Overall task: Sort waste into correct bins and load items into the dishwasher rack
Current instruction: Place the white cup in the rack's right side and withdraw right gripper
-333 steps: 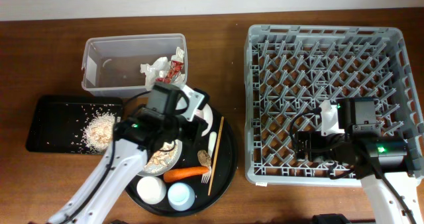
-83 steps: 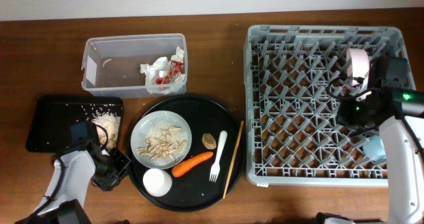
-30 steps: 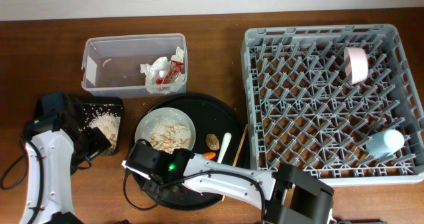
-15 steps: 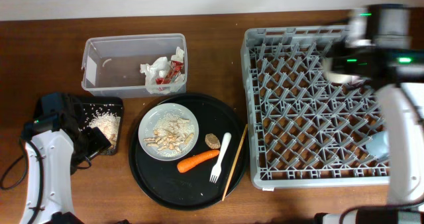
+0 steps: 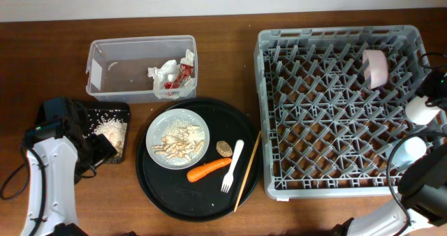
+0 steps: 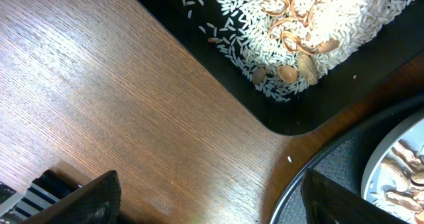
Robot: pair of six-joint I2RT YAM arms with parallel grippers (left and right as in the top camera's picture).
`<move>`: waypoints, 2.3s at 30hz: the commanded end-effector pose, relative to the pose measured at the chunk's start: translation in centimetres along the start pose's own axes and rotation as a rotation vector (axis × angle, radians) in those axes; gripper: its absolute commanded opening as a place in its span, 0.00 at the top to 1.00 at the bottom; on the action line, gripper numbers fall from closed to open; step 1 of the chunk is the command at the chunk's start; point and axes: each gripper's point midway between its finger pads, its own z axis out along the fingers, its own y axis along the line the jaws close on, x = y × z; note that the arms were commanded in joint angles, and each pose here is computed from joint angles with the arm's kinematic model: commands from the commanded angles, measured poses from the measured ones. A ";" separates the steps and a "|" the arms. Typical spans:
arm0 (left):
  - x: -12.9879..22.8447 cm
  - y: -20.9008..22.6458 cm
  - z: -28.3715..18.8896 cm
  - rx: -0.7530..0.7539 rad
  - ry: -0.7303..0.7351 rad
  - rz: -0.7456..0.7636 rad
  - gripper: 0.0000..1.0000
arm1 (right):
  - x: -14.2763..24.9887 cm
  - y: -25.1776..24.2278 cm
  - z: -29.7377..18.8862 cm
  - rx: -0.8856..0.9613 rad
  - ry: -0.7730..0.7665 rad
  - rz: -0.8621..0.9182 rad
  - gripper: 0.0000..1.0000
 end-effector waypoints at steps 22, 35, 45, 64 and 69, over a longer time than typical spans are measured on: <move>-0.5 0.2 -0.6 -0.003 -0.026 -0.020 0.13 | 4.2 -0.1 0.3 -0.004 0.192 0.008 0.37; -0.5 0.2 -0.6 -0.003 -0.026 -0.020 0.13 | 3.2 0.1 2.0 -0.010 0.103 0.032 0.39; -0.6 0.2 -0.6 -0.002 -0.030 -0.020 0.14 | -0.7 0.6 -6.9 -0.080 -0.038 0.040 0.49; -0.7 0.0 -0.6 0.006 -0.032 -0.020 0.13 | 6.2 4.5 -14.3 -0.236 0.079 -0.062 0.02; 0.1 -4.6 -1.2 0.061 -0.067 0.183 0.13 | 18.1 16.3 -16.2 -0.369 0.274 -0.556 0.02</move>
